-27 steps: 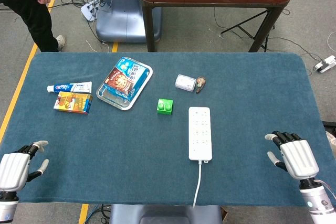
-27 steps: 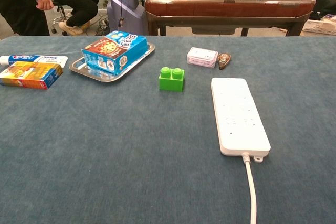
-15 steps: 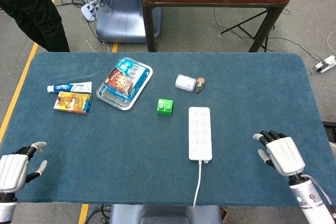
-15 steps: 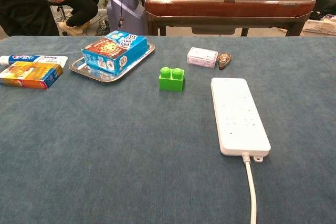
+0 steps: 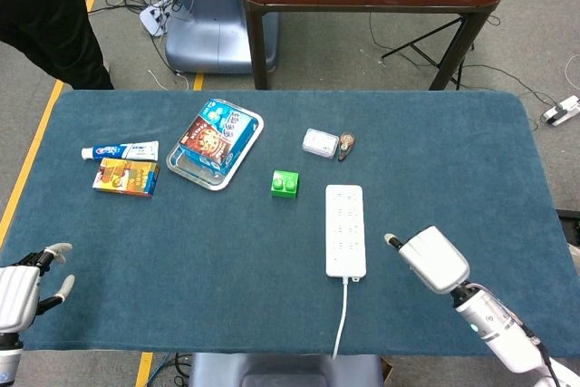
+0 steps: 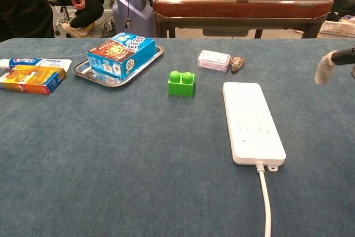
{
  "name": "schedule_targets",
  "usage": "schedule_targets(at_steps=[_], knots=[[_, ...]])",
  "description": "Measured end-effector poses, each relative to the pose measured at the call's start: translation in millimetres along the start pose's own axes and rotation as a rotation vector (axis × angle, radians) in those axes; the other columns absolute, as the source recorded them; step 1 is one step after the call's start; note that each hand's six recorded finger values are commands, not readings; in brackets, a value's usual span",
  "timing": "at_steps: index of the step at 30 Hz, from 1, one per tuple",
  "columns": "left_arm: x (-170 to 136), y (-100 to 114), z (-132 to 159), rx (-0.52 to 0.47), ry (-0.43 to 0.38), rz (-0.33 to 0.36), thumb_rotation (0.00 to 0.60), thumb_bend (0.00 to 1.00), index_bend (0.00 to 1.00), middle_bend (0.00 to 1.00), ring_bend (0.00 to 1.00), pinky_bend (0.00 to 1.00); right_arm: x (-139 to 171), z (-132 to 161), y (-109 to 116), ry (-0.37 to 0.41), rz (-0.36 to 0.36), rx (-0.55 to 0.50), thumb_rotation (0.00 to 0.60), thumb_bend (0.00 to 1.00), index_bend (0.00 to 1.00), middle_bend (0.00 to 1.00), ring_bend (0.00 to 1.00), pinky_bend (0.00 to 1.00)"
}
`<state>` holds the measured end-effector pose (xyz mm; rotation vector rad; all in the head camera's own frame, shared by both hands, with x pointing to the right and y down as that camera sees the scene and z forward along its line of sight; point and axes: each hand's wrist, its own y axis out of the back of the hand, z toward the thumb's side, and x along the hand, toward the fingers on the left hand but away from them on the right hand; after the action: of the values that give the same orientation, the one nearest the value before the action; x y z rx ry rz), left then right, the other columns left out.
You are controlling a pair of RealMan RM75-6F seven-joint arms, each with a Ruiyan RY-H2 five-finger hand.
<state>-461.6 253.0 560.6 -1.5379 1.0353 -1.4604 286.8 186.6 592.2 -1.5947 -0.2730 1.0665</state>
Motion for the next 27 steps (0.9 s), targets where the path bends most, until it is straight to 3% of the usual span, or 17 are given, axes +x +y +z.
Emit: schedule_targets(at_steps=[10,18,27], knots=[[0.8,0.4,-1.8,-0.006,0.004,-0.002,0.6,0.33,0.4,0.47,0.5,0.71,-20.6,33.0,1.5,0.101,0.065,0.088,0.6,1.0,0.34,1.0,1.0,1.0],[1.3,1.3,-5.7,-0.011,0.016,-0.002,0.6,0.33,0.4,0.47,0.5,0.71,-32.9,40.8,-21.1,0.137,0.098,0.031,0.6,1.0,0.21,1.0,1.0,1.0],[2.0,0.0,-7.3,-0.012,0.021,-0.007,0.6,0.33,0.4,0.47,0.5,0.71,-39.7,47.1,-38.0,0.184,0.135,-0.053,0.6,1.0,0.19,1.0,1.0,1.0]])
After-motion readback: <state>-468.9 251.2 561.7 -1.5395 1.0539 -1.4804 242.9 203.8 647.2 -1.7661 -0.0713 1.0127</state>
